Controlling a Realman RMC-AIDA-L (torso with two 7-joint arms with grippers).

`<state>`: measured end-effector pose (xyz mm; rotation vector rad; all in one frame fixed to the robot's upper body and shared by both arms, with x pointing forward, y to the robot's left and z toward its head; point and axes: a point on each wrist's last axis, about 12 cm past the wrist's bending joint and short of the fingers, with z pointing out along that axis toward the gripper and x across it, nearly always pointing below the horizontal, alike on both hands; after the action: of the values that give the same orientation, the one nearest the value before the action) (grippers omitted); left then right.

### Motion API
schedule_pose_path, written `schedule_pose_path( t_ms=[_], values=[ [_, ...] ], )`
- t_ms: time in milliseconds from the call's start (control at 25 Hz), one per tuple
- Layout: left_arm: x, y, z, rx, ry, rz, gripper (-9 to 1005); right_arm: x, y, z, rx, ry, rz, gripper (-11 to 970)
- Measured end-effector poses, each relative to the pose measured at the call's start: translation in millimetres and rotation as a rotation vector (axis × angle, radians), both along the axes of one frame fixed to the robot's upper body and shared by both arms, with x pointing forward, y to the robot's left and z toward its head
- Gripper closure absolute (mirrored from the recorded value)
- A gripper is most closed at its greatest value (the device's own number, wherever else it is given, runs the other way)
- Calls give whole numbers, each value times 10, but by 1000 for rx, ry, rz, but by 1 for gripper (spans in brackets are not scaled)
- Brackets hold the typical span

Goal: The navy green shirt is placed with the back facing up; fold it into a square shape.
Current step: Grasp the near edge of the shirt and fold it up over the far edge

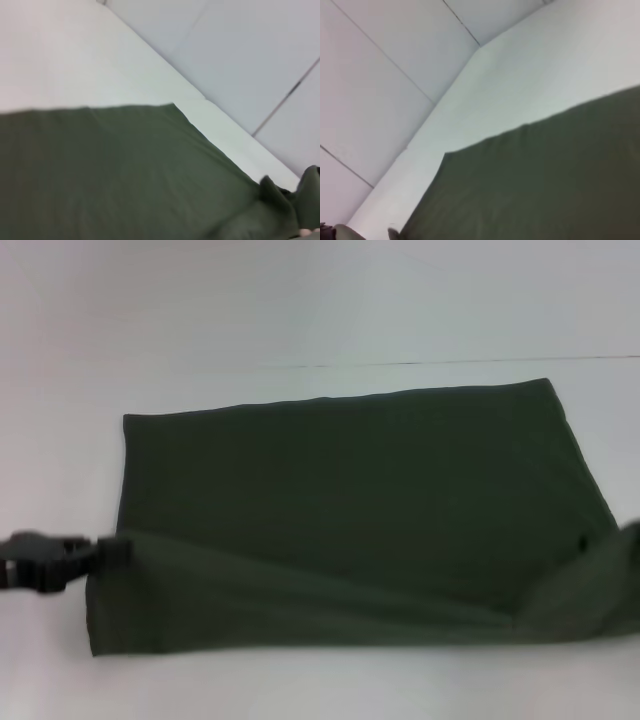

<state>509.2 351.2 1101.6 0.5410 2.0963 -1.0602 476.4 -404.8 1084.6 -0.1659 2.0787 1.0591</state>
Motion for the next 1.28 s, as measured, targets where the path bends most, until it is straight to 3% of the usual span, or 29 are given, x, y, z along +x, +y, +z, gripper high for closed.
schedule_pose_path(
  t_ms=[200, 280, 320, 720, 960, 1280],
  values=[
    [381, -52, 127, 59, -53, 44, 957, 400, 111, 61, -21, -39, -41, 921],
    [632, -111, 169, 114, -86, 87, 956, 543, 160, 57, -35, -45, -67, 920],
    [632, -111, 169, 114, -86, 87, 956, 618, 193, 53, -43, -47, -79, 920],
    [1248, -385, 84, 336, -163, 248, 955, 1205, 519, -56, -168, -91, -227, 919],
    [1395, -463, 78, 392, -208, 310, 955, 1407, 679, -58, -219, -136, -295, 919],
    [1480, -460, 179, 368, -258, 359, 954, 1480, 637, 31, -195, -182, -354, 918]
  ],
)
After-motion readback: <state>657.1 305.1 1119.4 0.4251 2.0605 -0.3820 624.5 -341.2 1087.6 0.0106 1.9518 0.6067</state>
